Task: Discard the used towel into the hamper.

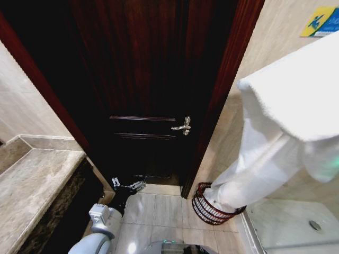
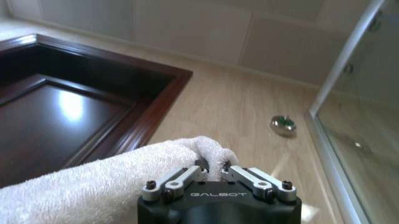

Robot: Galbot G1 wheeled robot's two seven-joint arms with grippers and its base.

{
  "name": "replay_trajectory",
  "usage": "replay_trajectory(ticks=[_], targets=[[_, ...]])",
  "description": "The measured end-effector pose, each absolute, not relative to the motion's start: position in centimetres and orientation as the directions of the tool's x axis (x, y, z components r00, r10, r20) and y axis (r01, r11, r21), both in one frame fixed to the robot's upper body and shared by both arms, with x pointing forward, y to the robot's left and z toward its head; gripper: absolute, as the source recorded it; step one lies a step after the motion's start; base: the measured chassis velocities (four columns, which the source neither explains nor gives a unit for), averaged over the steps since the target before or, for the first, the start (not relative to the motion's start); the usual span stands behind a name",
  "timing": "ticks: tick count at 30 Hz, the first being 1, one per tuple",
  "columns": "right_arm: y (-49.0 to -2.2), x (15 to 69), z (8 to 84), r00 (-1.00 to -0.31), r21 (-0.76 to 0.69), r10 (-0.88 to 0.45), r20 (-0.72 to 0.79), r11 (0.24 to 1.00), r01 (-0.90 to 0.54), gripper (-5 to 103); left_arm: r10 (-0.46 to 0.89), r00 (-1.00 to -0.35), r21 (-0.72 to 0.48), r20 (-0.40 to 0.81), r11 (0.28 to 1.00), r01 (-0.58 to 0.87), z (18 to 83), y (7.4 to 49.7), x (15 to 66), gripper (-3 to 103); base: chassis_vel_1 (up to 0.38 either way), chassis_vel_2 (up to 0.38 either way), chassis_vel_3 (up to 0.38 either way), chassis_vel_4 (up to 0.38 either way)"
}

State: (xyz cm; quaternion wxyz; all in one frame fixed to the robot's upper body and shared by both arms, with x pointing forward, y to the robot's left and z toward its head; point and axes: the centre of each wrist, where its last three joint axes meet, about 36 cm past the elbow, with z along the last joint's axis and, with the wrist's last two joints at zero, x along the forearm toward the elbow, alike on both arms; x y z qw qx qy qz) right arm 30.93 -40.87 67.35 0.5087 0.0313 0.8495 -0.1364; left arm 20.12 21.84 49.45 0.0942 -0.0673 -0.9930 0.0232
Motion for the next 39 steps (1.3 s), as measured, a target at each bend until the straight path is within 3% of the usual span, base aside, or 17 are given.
replay_trajectory(ticks=[19,39], targets=[[-42.9,35.8,59.8,-0.534,-0.124,0.026,-0.845,0.962,0.244,7,0.138,-0.973,-0.059,0.184,0.99,0.129,49.4,21.8,20.1,100,0.0,0.0,0.0,0.0],[-41.9,35.1,52.6,-0.601,-0.129,0.059,-0.797,0.956,0.265,7,0.138,-0.973,-0.059,0.184,0.99,0.129,49.4,21.8,20.1,100,0.0,0.0,0.0,0.0]])
